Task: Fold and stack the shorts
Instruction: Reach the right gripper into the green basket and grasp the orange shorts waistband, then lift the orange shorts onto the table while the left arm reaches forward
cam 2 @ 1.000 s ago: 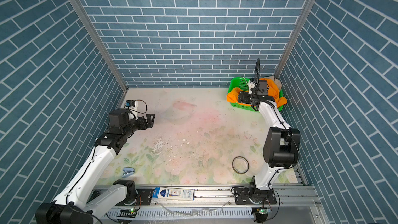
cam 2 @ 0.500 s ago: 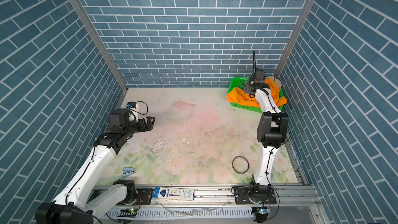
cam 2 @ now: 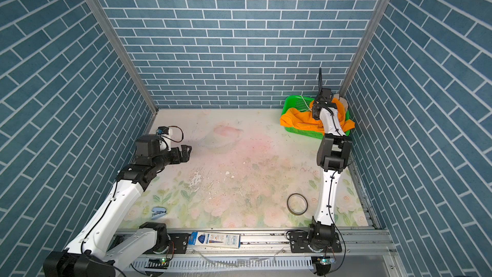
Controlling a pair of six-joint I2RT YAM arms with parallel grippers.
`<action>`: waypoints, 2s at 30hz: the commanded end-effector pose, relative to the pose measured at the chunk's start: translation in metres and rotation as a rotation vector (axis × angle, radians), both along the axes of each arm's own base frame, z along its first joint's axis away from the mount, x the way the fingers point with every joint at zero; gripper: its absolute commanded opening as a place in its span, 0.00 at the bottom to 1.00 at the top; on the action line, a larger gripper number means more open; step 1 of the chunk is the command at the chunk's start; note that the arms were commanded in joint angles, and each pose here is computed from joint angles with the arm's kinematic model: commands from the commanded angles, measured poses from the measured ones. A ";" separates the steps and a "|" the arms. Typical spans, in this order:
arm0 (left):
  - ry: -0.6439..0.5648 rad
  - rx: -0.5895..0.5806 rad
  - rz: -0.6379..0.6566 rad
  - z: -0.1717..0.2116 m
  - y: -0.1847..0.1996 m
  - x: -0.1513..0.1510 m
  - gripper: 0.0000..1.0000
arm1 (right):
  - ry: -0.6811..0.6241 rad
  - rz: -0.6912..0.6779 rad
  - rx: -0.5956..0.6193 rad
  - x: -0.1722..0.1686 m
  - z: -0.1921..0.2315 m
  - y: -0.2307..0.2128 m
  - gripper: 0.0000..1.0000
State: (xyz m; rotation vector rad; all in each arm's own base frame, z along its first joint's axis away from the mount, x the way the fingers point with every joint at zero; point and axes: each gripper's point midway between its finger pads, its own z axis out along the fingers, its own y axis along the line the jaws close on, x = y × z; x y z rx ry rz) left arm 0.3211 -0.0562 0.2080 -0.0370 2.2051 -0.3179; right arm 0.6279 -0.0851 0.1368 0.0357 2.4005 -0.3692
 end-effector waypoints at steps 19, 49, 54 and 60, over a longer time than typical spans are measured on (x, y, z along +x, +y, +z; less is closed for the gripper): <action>-0.080 -0.061 -0.048 0.050 -0.012 -0.007 1.00 | -0.353 0.435 0.503 -0.110 0.264 0.159 0.00; -0.060 -0.010 -0.067 0.072 -0.009 -0.013 1.00 | -0.082 1.035 0.810 -0.232 0.166 0.409 0.00; -0.028 -0.087 -0.154 0.058 -0.030 -0.008 1.00 | 0.099 0.953 0.675 -0.211 0.089 0.402 0.15; -0.028 -0.101 -0.209 0.042 -0.051 0.013 1.00 | 0.050 0.906 0.626 -0.208 0.111 0.389 0.44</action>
